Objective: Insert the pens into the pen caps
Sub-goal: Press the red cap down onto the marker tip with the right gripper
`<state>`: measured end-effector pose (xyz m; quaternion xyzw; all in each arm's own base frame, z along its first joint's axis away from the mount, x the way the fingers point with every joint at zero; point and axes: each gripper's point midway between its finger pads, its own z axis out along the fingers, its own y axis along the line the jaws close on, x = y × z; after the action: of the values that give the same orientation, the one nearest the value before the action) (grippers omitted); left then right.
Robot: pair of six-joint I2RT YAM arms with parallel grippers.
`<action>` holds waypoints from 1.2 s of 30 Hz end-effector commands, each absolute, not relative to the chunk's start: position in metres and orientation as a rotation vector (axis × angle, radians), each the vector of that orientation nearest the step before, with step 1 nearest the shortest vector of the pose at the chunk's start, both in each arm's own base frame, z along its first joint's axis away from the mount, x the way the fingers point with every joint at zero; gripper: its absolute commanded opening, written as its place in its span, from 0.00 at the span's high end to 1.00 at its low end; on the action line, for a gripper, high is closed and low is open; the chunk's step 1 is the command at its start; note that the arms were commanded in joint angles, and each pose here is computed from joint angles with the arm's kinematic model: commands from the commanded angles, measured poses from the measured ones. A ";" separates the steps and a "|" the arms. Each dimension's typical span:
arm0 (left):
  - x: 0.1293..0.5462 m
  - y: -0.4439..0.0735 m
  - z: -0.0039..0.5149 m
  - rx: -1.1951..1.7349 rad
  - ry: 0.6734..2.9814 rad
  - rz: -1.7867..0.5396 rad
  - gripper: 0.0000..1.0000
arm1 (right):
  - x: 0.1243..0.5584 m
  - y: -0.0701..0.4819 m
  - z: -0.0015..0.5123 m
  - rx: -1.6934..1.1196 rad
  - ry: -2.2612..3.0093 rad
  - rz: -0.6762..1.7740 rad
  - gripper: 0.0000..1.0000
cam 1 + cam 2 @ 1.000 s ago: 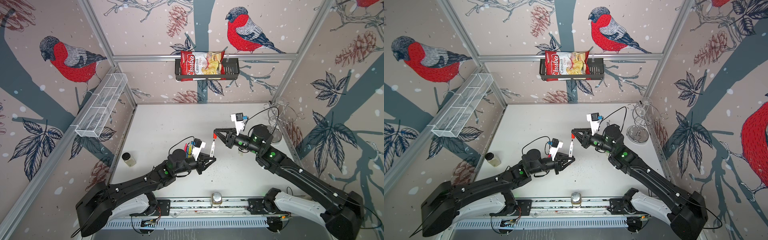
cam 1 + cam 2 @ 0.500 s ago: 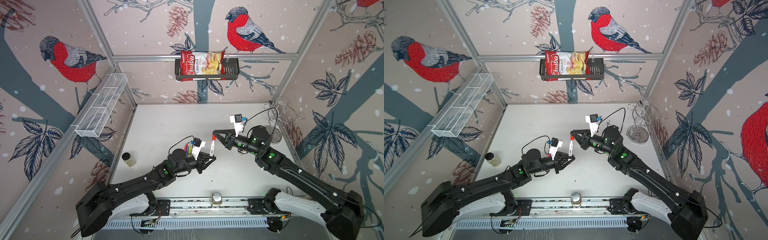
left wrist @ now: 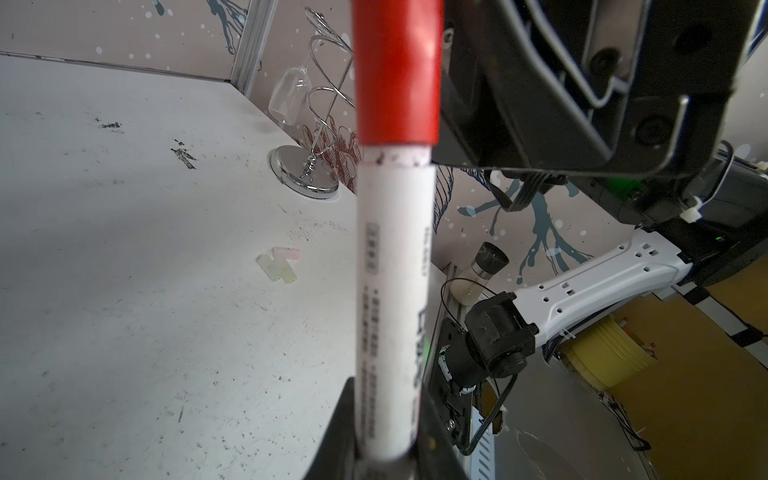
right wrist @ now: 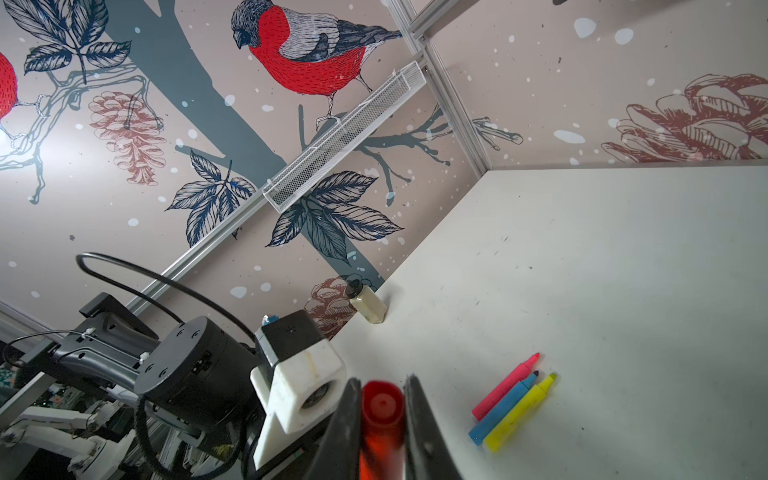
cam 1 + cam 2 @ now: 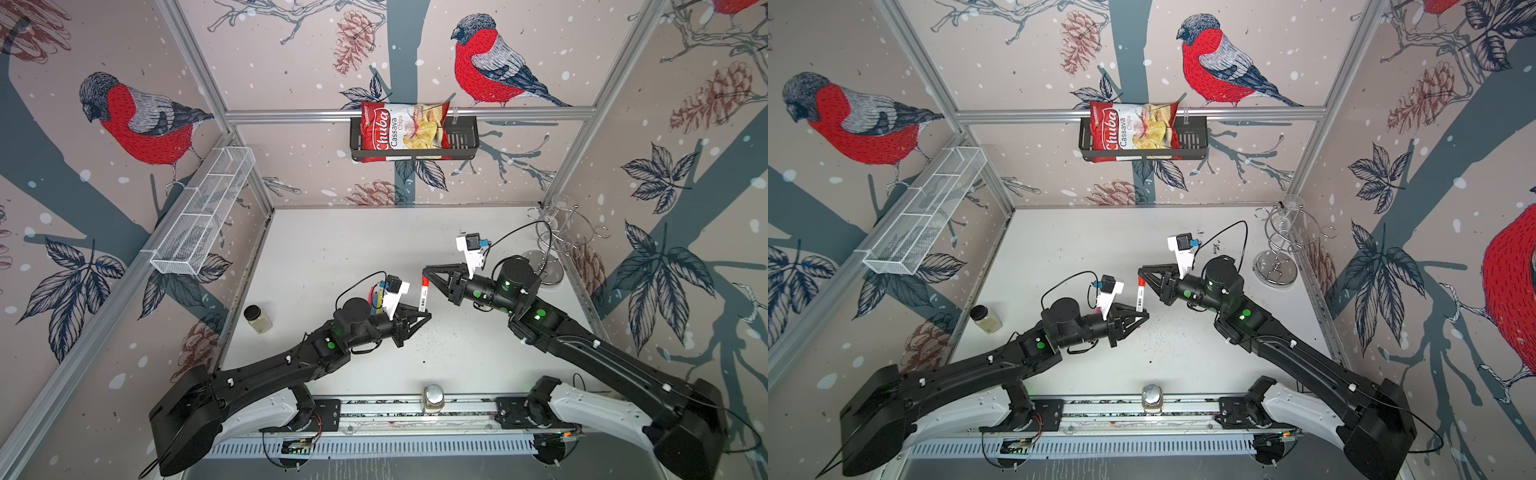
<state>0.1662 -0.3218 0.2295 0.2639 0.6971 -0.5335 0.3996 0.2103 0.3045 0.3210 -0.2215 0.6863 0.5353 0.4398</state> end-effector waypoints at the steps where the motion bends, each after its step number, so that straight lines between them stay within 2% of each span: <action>1: 0.167 -0.320 0.254 0.644 1.645 -1.372 1.00 | 0.204 0.307 0.322 -0.588 1.684 1.346 1.00; 36: 0.150 -0.298 0.335 0.603 1.346 -1.453 1.00 | 0.161 0.327 0.293 -0.837 1.690 1.425 1.00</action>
<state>0.1501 -0.3088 0.2552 0.2586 0.6693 -0.5658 0.4064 0.1844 0.3197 0.3351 -0.2754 0.6273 0.5633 0.4620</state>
